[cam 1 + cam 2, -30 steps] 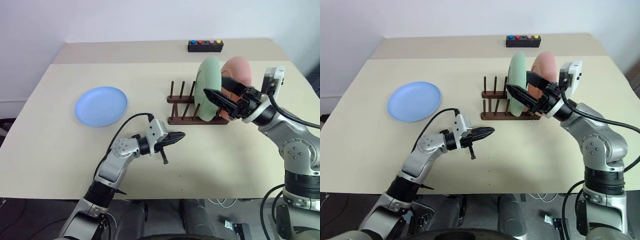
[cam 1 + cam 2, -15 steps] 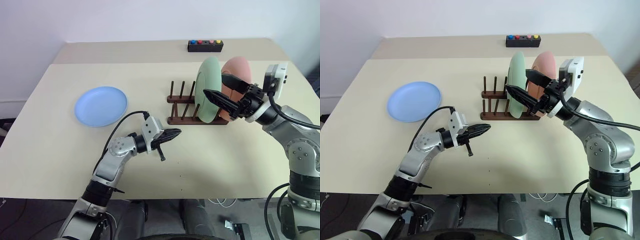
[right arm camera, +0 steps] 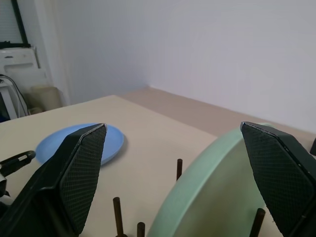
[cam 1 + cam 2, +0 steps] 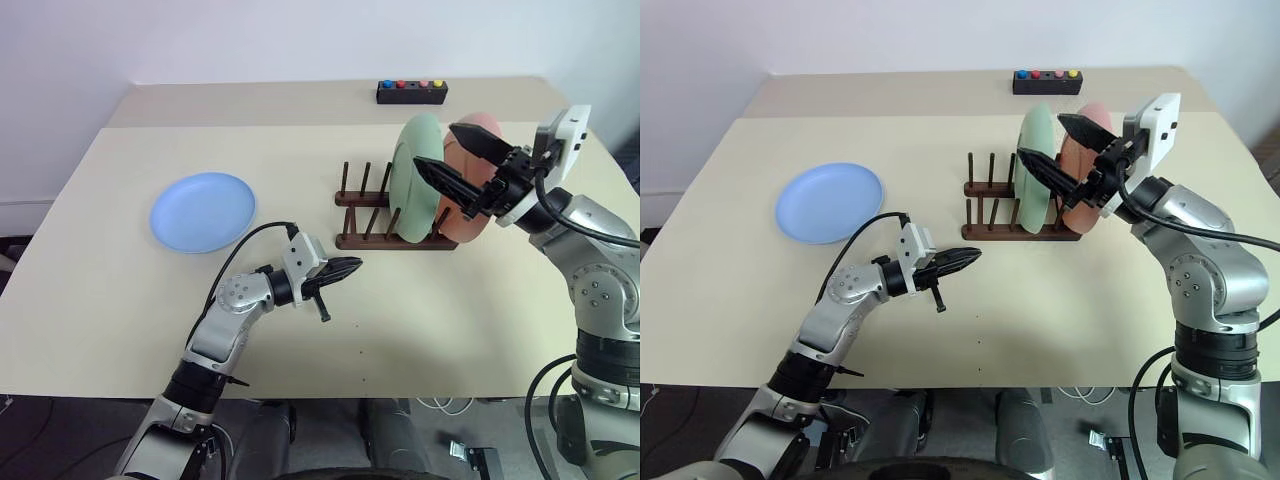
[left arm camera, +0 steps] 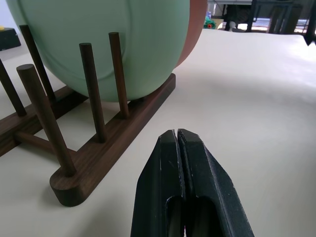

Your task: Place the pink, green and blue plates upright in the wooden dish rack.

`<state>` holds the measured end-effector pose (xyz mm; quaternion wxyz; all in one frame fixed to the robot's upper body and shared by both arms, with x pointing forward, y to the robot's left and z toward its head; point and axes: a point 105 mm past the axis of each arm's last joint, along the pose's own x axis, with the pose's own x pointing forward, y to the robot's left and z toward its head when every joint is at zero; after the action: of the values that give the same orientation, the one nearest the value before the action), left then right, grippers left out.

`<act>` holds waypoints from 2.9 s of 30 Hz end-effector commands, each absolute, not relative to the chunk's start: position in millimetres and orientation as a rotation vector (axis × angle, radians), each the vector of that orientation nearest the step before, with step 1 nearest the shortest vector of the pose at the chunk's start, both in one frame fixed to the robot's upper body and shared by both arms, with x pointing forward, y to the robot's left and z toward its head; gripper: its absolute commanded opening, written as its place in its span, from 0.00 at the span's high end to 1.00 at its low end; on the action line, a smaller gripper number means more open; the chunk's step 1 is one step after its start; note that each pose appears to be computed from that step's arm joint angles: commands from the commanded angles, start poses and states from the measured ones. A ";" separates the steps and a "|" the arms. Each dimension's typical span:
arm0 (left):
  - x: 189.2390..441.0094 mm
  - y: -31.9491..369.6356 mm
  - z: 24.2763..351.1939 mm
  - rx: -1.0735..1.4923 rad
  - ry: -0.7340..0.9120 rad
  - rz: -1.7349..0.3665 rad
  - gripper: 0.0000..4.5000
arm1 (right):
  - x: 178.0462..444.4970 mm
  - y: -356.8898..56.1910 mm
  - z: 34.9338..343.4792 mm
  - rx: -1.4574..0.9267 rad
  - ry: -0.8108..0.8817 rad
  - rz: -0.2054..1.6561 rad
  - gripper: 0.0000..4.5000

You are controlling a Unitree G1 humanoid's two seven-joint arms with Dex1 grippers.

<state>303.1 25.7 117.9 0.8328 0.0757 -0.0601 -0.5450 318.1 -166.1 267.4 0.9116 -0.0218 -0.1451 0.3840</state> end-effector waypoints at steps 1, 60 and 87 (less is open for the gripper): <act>305.3 31.9 136.0 0.162 -0.196 -1.127 1.00 | 309.0 -163.6 295.1 -0.099 -0.420 0.796 0.02; 399.6 206.3 281.1 -0.060 -0.375 -0.066 0.99 | 306.8 -99.9 252.8 -0.876 -0.479 0.867 0.00; 346.9 68.0 342.1 0.003 -0.628 -0.300 1.00 | 334.6 -76.6 254.1 -1.246 -0.638 0.688 0.19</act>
<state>359.3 72.8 323.9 0.9522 0.0005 -0.2734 -0.1364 337.2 -77.3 244.8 0.7188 -0.5555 -0.2693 0.3196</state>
